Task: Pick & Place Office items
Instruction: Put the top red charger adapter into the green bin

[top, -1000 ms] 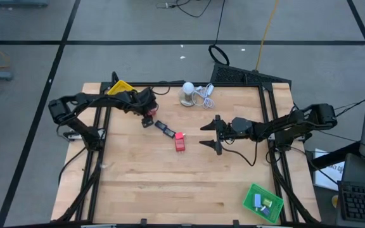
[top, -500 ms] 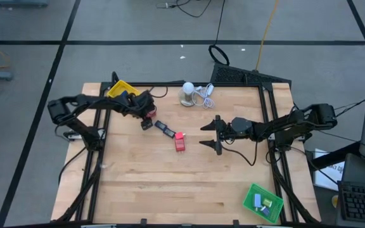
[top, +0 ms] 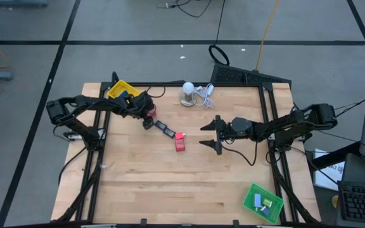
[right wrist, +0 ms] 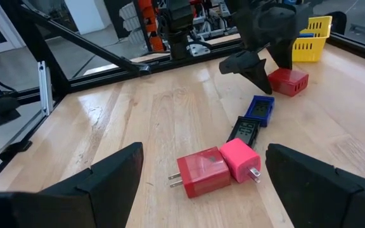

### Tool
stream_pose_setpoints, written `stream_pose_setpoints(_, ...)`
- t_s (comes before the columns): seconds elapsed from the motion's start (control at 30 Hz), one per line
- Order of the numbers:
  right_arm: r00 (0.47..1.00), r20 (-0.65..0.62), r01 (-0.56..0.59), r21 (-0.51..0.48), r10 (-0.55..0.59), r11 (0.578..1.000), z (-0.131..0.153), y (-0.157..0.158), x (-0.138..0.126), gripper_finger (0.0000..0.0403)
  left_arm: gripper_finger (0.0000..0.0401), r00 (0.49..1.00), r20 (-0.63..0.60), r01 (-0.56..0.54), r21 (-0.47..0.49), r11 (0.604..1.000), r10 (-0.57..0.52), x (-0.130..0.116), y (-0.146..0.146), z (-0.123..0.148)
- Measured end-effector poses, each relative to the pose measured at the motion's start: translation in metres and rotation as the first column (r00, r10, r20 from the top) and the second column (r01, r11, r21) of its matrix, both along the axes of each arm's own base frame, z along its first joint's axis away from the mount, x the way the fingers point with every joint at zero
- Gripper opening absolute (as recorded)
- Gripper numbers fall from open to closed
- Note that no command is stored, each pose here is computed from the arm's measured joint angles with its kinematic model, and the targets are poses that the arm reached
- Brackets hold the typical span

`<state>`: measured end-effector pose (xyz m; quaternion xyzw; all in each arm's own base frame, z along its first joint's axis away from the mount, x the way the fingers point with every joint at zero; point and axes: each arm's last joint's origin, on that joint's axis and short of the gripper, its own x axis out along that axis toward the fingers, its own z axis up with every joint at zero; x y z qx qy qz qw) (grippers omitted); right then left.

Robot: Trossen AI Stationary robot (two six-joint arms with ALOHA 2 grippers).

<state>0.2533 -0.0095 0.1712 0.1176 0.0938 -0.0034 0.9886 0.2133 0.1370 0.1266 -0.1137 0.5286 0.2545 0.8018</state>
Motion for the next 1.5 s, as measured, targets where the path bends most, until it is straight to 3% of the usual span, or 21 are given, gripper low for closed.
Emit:
stream_pose_setpoints(0.23, 1.0, 0.004, 0.0, -0.002, 0.0, 1.0, 0.0, 0.0, 0.0, 0.0318, 0.0212, 1.0, 0.003, -0.001, 0.022, 1.0, 0.001, 0.001, 0.0, 0.0)
stream_pose_setpoints(0.4, 1.0, 0.004, 0.001, -0.003, -0.001, 1.0, 0.0, 0.0, 0.0, 0.0318, 0.0212, 0.998, -0.038, 0.051, 0.09, 0.995, -0.047, 0.006, -0.003, 0.007)
stream_pose_setpoints(0.57, 1.0, 0.011, 0.003, 0.001, -0.003, 1.0, 0.001, 0.0, 0.0, 0.0318, 0.0212, 0.991, -0.083, 0.126, 0.274, 0.953, -0.107, 0.019, -0.016, 0.035)
stream_pose_setpoints(0.77, 1.0, 0.026, 0.013, 0.051, -0.014, 0.999, 0.003, 0.0, 0.0, 0.0318, 0.0212, 0.954, -0.173, 0.298, 0.463, 0.835, -0.244, 0.04, -0.051, 0.062)
stream_pose_setpoints(0.87, 0.998, 0.06, 0.019, 0.07, -0.023, 0.997, 0.006, 0.0, 0.001, 0.0318, 0.0212, 0.922, -0.223, 0.387, 0.54, 0.747, -0.316, 0.051, -0.07, 0.07)
stream_pose_setpoints(1.07, 0.99, 0.124, 0.059, 0.056, -0.065, 0.997, 0.012, -0.002, 0.002, 0.0318, 0.0212, 0.871, -0.283, 0.474, 0.703, 0.53, -0.402, 0.071, -0.106, 0.086)
stream_pose_setpoints(1.2, 0.983, 0.123, 0.132, 0.062, -0.138, 0.989, 0.012, -0.004, 0.002, 0.0318, 0.0212, 0.844, -0.276, 0.484, 0.761, 0.432, -0.461, 0.079, -0.124, 0.094)
stream_pose_setpoints(1.5, 0.977, 0.116, 0.169, 0.081, -0.177, 0.982, 0.013, -0.006, 0.026, 0.0318, 0.0212, 0.794, -0.263, 0.491, 0.809, 0.323, -0.548, 0.096, -0.15, 0.088)
